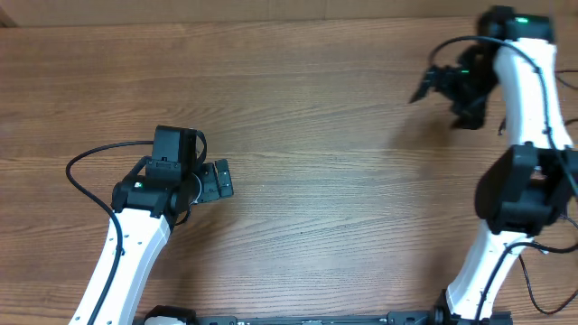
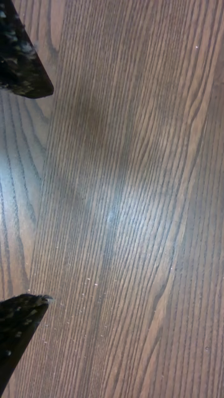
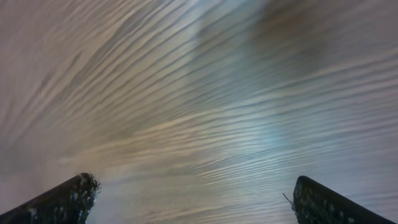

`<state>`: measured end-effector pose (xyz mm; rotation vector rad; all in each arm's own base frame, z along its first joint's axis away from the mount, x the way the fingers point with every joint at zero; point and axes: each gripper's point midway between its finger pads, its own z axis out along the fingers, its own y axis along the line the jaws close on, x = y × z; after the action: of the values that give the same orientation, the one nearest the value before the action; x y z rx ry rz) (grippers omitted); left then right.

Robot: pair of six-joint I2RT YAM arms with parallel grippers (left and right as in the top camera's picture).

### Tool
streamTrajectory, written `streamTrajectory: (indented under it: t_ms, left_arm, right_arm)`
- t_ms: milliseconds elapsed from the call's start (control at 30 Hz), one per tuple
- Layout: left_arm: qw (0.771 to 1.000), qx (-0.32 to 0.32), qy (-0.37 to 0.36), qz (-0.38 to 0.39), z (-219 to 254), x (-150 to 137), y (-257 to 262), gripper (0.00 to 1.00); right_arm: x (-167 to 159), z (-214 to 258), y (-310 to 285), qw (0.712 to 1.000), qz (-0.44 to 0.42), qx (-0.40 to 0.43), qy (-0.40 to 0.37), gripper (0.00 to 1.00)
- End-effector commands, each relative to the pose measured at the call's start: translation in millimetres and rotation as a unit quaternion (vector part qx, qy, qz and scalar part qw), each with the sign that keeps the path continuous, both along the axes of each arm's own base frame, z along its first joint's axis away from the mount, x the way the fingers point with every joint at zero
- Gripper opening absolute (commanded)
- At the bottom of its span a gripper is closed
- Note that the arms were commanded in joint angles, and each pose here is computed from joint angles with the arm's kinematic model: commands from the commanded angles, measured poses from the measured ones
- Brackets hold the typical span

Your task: Untangle cables

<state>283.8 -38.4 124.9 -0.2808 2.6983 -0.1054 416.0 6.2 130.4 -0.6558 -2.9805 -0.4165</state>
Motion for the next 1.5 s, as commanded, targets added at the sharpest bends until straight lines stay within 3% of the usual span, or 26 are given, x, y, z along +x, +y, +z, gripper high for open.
streamTrajectory:
  t_ms: [0,233,567,1467]
  left_arm:
    - [1.0,0.002,-0.009,-0.011,6,5,0,1.0]
    - [1.0,0.002,-0.009,-0.011,6,5,0,1.0]
    - [1.0,0.002,-0.009,-0.011,6,5,0,1.0]
    - [1.0,0.002,-0.009,-0.011,6,5,0,1.0]
  right_arm:
    - [0,13,31,0.998,0.049,-0.021,-0.024,1.0]
    - [14,13,85,0.99,0.116,-0.037,-0.071,1.0]
    - [45,21,120,0.978,0.142,-0.03,-0.153,1.0]
    - [46,21,120,0.977,0.141,-0.03,-0.154,1.0]
